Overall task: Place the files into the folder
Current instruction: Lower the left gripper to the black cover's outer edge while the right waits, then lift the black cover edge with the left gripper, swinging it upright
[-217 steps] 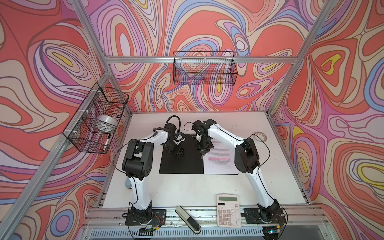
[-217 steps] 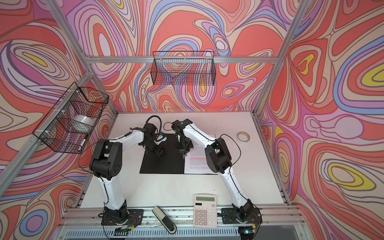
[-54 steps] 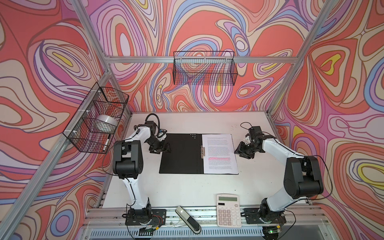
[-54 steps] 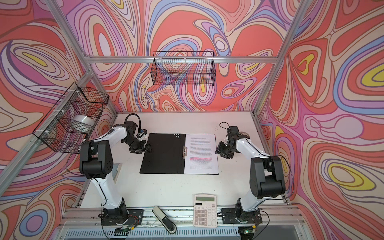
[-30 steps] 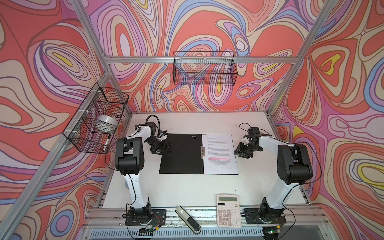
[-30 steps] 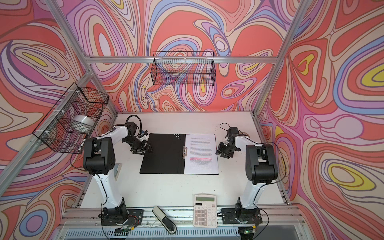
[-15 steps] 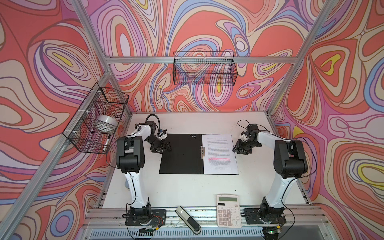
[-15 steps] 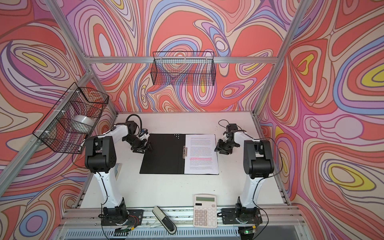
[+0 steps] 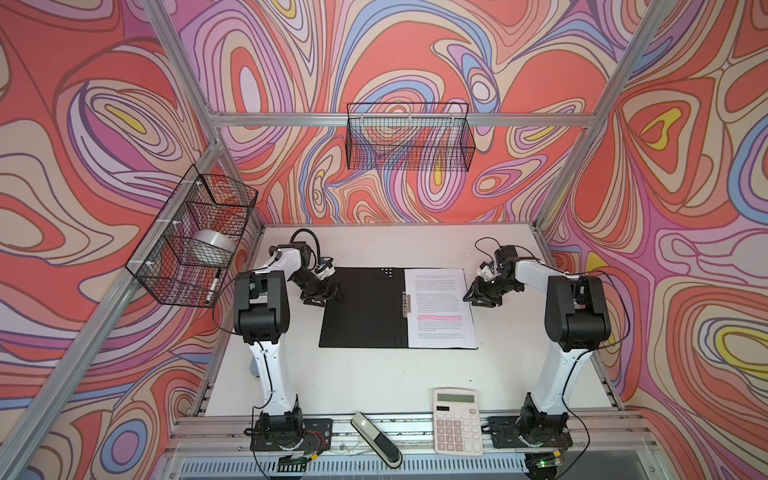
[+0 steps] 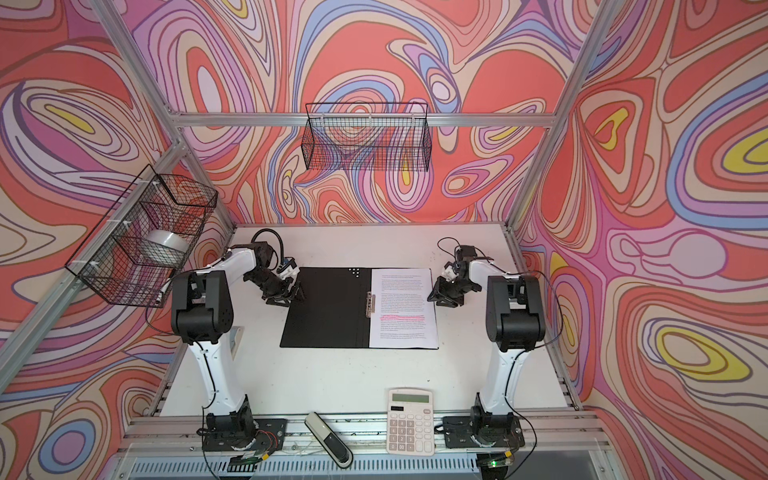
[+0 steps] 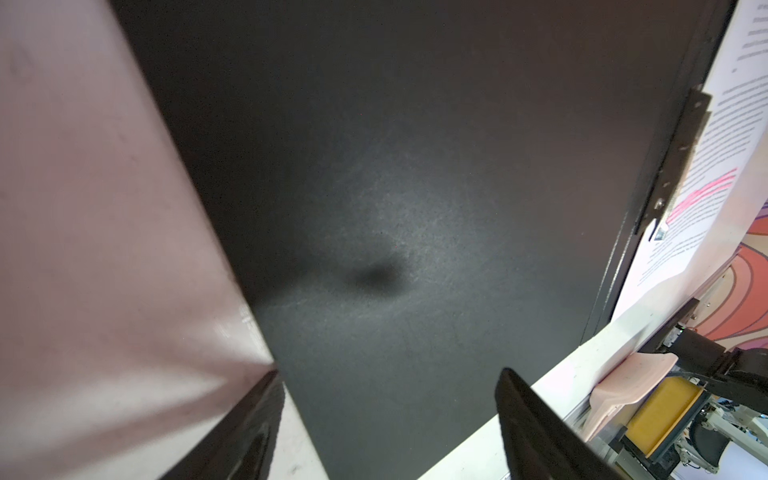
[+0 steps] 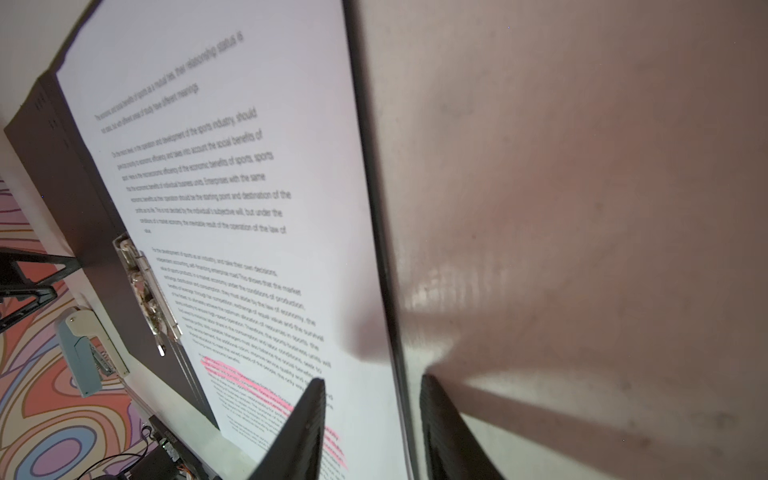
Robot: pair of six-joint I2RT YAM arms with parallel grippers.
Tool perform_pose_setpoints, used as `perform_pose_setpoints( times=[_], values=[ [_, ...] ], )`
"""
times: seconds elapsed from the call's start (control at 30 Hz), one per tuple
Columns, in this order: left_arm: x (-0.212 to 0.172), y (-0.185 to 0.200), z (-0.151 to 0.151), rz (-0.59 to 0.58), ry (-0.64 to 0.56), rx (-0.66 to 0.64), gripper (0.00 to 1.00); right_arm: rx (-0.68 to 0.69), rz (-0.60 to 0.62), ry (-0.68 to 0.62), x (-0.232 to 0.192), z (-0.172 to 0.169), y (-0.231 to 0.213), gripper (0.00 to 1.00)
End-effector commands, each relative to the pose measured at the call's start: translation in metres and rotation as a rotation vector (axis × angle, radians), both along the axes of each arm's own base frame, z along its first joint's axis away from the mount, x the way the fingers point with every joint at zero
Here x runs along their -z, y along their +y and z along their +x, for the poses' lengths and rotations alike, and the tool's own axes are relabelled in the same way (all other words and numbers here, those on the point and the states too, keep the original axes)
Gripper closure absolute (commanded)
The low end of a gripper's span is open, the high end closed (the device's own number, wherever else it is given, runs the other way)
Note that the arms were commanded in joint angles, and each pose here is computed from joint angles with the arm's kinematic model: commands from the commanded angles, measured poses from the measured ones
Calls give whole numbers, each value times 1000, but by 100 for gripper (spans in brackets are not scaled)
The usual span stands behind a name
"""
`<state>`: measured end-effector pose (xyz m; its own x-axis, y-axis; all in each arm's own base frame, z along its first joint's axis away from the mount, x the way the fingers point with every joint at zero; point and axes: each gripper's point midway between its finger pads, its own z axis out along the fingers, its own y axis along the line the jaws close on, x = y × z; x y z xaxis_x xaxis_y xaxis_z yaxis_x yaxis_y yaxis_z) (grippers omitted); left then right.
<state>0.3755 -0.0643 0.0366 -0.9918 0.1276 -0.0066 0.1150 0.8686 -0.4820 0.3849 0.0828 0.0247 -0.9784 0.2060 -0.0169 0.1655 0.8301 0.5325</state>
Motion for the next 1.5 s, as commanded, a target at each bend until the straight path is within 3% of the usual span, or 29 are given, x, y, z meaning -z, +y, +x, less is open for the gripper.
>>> perform_pose_setpoints(
  times=[0.0,0.37,0.83,1.1,1.47],
  values=[
    [11,-4,-12,-26,86,24,19,-25,-72,168,53,-34,-5,60],
    [5,-20,-11,-128,103,-40,19,-29,-76,187,60,-36,-6,60],
    [-62,-60,-8,-466,53,-91,20,-32,-88,184,57,-35,-8,61],
    [-93,-68,-9,-546,-2,-69,21,-33,-86,189,58,-37,-7,60],
    [-109,-75,-12,-631,13,-62,21,-31,-81,185,57,-34,-6,61]
  ],
)
